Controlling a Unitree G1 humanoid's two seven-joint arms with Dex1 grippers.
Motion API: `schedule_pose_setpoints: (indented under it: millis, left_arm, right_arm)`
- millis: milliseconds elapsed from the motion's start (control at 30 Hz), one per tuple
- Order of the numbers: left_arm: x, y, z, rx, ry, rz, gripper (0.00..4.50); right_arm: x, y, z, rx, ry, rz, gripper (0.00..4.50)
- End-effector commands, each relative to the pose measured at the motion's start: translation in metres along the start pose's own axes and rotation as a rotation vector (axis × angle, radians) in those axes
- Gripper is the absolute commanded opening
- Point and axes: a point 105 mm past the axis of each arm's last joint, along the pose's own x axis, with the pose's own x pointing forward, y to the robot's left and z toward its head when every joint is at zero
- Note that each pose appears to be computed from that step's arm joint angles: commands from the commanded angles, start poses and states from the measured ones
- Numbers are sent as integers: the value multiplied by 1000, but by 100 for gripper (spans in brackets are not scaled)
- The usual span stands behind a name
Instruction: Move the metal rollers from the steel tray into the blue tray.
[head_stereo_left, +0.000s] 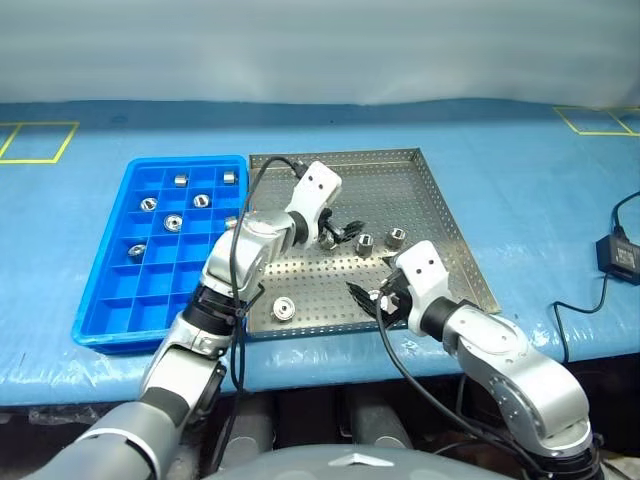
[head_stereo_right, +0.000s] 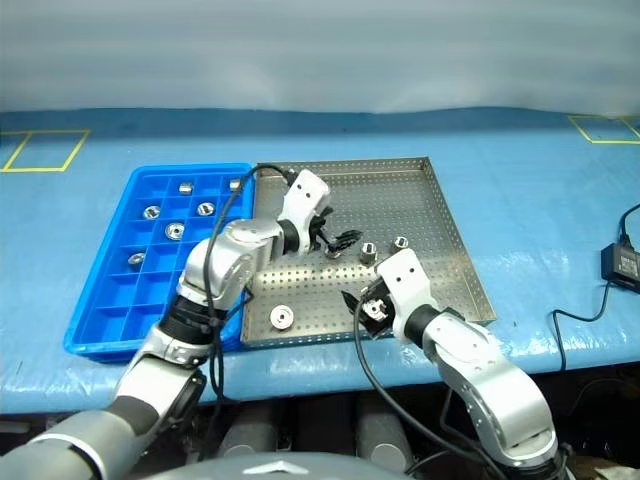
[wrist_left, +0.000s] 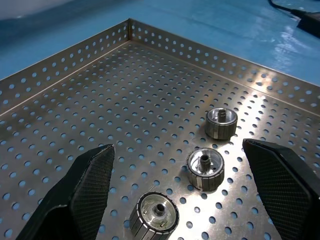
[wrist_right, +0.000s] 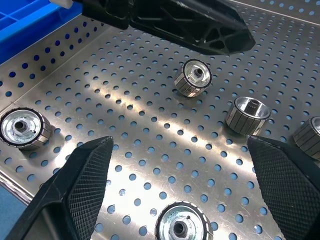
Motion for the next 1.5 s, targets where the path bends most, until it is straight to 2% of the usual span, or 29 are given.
schedule_pose_setpoints:
  millis: [33, 233, 467, 900, 933, 967, 1167, 1233, 1333, 1433, 1500]
  left_arm:
    - [7, 2, 1, 28, -12, 39, 445]
    - [19, 5, -22, 29, 67, 57, 445]
    - [24, 14, -37, 13, 104, 91, 445]
    - [32, 25, -50, -54, 130, 150, 445]
    - [32, 25, -52, -52, 138, 151, 407]
    - [31, 26, -53, -50, 149, 151, 392]
    - [20, 25, -60, 64, 226, 111, 189]
    - [16, 22, -52, 63, 199, 86, 187]
    - [3, 19, -25, 22, 86, 62, 187]
    - [-21, 29, 11, -61, -83, 106, 187]
    - [-39, 39, 23, -98, -158, 166, 187]
  right_arm:
    - [-1, 0, 10, -18, -45, -7, 450]
    - [-2, 1, 9, -17, -44, -13, 450]
    - [-3, 1, 9, -14, -44, -18, 450]
    - [-3, 0, 9, -15, -43, -23, 450]
    - [-3, -1, 9, -15, -43, -24, 450]
    - [-3, -1, 9, -14, -43, -24, 450]
    - [-1, 1, 9, -12, -47, -15, 450]
    - [0, 2, 10, -11, -48, -10, 450]
    - [2, 5, 11, -14, -49, 5, 450]
    - [4, 8, 14, -22, -58, 22, 450]
    - [6, 9, 17, -32, -67, 33, 450]
